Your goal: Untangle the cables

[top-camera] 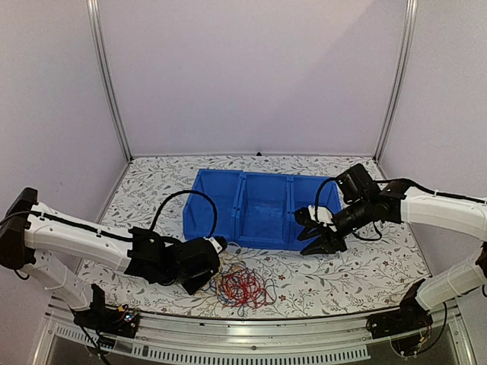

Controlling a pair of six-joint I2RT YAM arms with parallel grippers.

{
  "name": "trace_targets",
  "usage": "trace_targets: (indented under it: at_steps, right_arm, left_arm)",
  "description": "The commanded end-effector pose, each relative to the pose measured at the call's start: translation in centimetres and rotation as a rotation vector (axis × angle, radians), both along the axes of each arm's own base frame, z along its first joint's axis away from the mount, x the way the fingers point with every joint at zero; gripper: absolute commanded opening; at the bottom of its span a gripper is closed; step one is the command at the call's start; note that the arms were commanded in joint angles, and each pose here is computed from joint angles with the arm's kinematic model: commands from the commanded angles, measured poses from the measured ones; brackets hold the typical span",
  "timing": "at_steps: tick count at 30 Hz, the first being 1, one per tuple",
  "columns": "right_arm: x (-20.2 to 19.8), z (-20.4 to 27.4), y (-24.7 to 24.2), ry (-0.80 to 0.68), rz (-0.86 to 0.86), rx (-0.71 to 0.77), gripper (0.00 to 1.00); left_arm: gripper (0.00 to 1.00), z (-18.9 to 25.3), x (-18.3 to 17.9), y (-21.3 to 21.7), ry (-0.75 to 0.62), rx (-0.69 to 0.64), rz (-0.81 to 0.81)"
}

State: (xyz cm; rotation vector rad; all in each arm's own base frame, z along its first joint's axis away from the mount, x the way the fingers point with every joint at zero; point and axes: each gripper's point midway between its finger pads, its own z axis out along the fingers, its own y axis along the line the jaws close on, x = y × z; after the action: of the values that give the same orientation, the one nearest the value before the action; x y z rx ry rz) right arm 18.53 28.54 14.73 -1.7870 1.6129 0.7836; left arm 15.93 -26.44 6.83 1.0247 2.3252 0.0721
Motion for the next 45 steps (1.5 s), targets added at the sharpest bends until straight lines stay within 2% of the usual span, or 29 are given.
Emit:
trace_targets:
  at_steps: [1, 7, 13, 16, 18, 21, 24, 29, 34, 39, 42, 45]
  right_arm:
    - [0.4, 0.3, -0.2, -0.054, -0.020, 0.002, 0.43]
    - [0.9, -0.1, -0.4, -0.059, -0.053, -0.015, 0.43]
    - [1.1, -0.3, -0.5, -0.071, -0.063, -0.023, 0.43]
    - [1.2, -0.5, -0.5, -0.067, -0.065, -0.026, 0.43]
    - [1.1, -0.4, -0.4, -0.062, -0.063, -0.020, 0.42]
    - [1.3, 0.2, -0.1, -0.064, -0.061, -0.002, 0.40]
    - [2.1, 2.6, 1.0, -0.076, -0.073, 0.057, 0.39]
    - [2.9, 9.7, 3.1, -0.075, -0.059, 0.192, 0.47]
    - [2.2, 16.1, 6.1, 0.013, 0.017, 0.322, 0.55]
    - [1.6, 17.5, 10.6, 0.121, 0.073, 0.335, 0.58]
    - [0.5, 16.3, 13.4, 0.181, 0.121, 0.306, 0.58]
    - [-0.3, 14.7, 15.5, 0.265, 0.143, 0.288, 0.54]
  left_arm:
    - [0.41, 0.9, 1.9, -1.0, -0.097, 0.043, -0.012]
    - [0.34, 0.8, 4.2, -0.4, -0.135, 0.078, -0.003]
    - [0.13, 0.9, 4.3, -1.8, -0.154, 0.050, -0.096]
    - [0.08, 0.9, 4.2, -2.1, -0.169, 0.025, -0.125]
    - [0.01, 1.6, 4.2, -2.2, -0.195, -0.017, -0.134]
    - [0.00, 4.1, 4.3, -2.6, -0.240, -0.110, -0.131]
    - [0.00, 8.1, 4.3, -3.0, -0.289, -0.206, -0.119]
    - [0.00, 15.5, 3.7, -2.8, -0.401, -0.405, -0.125]
    - [0.00, 19.8, 3.0, -2.0, -0.463, -0.552, -0.140]
    - [0.00, 20.6, 2.4, -2.5, -0.454, -0.614, -0.171]
    - [0.00, 20.1, 2.4, -2.9, -0.443, -0.614, -0.172]
    - [0.00, 20.0, 2.3, -3.4, -0.441, -0.634, -0.178]
